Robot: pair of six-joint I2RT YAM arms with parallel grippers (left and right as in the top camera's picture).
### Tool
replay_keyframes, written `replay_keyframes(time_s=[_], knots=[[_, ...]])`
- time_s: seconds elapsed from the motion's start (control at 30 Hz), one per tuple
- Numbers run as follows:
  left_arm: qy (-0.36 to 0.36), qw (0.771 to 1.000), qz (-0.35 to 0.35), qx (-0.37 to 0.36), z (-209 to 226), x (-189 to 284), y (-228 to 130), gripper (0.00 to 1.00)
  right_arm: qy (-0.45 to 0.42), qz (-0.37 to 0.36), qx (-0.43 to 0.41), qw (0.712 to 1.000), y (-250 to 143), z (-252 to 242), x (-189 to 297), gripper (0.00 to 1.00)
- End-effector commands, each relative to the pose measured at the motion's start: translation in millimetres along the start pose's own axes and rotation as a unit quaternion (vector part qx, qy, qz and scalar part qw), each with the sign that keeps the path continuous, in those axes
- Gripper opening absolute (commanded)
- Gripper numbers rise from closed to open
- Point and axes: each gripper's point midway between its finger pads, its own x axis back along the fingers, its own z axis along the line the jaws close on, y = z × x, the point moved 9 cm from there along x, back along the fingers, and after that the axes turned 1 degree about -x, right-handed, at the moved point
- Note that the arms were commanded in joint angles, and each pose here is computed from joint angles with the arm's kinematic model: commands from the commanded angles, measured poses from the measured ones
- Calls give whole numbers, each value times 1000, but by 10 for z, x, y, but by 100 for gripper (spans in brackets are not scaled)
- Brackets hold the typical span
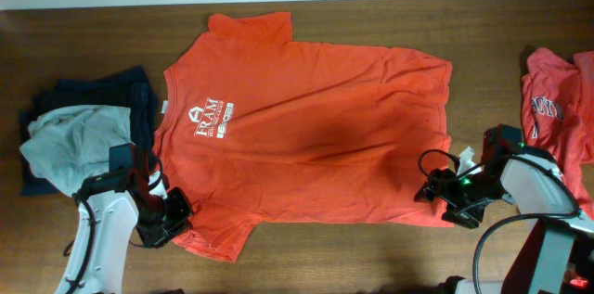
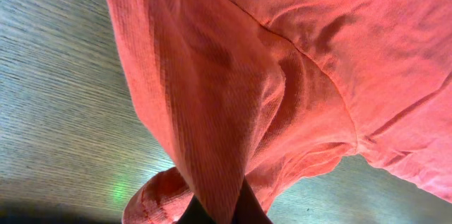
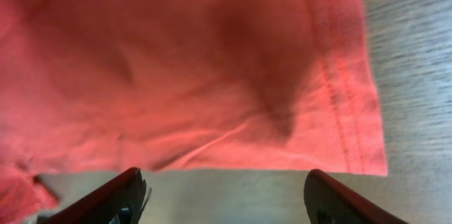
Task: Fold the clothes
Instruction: 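Grasp the bottom hem corners with both grippers and lift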
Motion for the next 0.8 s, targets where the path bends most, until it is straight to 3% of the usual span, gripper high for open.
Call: replay_keyframes(time_s=[0.0, 0.17, 0.23, 0.33, 0.47, 0.77], knots=[[-11, 1000, -14, -12, -27, 72, 28, 1, -25, 3, -34, 999, -68, -95, -144, 77], [-11, 1000, -14, -21, -28, 72, 29, 1, -23, -3, -75, 997, -134, -179, -328, 73], [-11, 1000, -14, -21, -28, 72, 29, 1, -24, -3, -77, 997, -153, -196, -361, 60], [-11, 1000, -16, -21, -30, 72, 35, 1, -22, -4, -78, 997, -153, -196, -369, 29], [-11, 1000, -16, -22, -29, 72, 35, 1, -19, -6, -76, 997, -133, -178, -343, 6], [-20, 999, -13, -37, -46, 142, -17, 1, -19, -8, -59, 998, -133, -34, 21, 4]])
